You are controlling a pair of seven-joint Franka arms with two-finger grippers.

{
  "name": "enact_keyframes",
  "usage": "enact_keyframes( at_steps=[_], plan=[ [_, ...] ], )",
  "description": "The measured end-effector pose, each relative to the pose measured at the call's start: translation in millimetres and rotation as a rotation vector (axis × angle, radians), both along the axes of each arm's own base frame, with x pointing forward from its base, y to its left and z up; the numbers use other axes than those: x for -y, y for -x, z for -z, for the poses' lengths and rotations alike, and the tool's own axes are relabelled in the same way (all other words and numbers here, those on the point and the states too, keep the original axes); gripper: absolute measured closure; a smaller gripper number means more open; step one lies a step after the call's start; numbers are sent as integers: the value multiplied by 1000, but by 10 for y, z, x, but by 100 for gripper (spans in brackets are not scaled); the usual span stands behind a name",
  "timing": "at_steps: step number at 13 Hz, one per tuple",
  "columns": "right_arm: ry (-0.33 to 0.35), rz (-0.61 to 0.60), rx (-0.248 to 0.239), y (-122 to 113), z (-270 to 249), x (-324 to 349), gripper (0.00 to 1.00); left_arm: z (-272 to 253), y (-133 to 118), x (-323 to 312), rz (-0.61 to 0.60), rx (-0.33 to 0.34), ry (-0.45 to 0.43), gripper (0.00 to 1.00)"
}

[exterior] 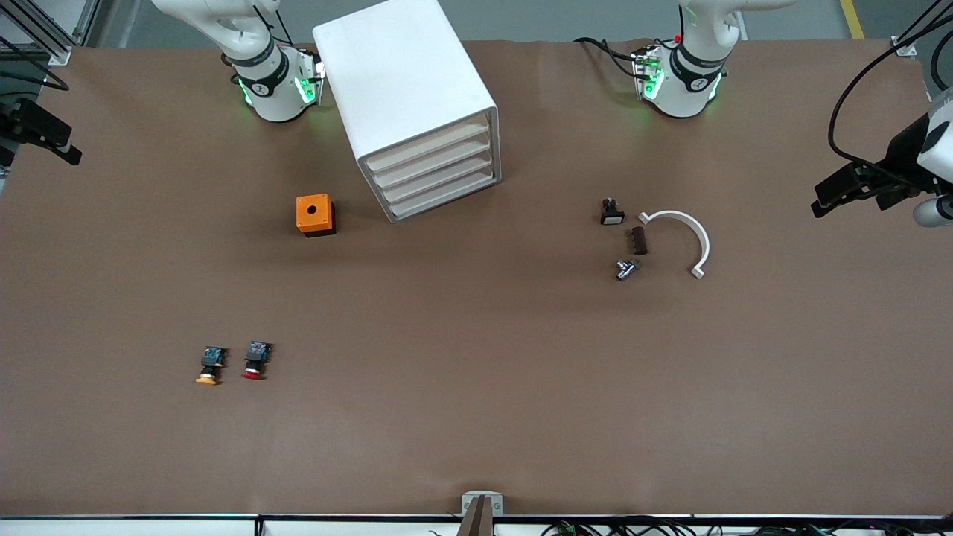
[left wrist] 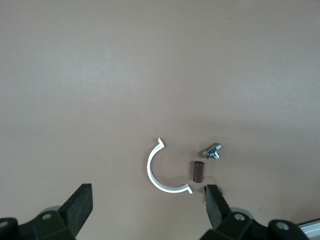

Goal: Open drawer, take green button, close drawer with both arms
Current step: 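Move the left gripper from rest toward the white drawer cabinet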

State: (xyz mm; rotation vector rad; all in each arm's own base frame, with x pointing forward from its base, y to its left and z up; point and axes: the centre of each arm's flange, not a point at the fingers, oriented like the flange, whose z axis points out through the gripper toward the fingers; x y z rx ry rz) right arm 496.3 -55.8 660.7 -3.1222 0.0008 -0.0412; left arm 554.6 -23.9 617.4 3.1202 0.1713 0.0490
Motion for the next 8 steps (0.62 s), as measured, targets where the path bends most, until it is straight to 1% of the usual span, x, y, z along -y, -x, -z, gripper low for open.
enact_keyframes(
  at_steps=[5, 8],
  plan=[
    [2, -12, 1, -8, -2, -66, 0, 13, -5, -2, 0, -2, 0, 0],
    [2, -12, 1, -7, -2, -66, 0, 119, -53, -114, -20, -22, 0, 0]
  ],
)
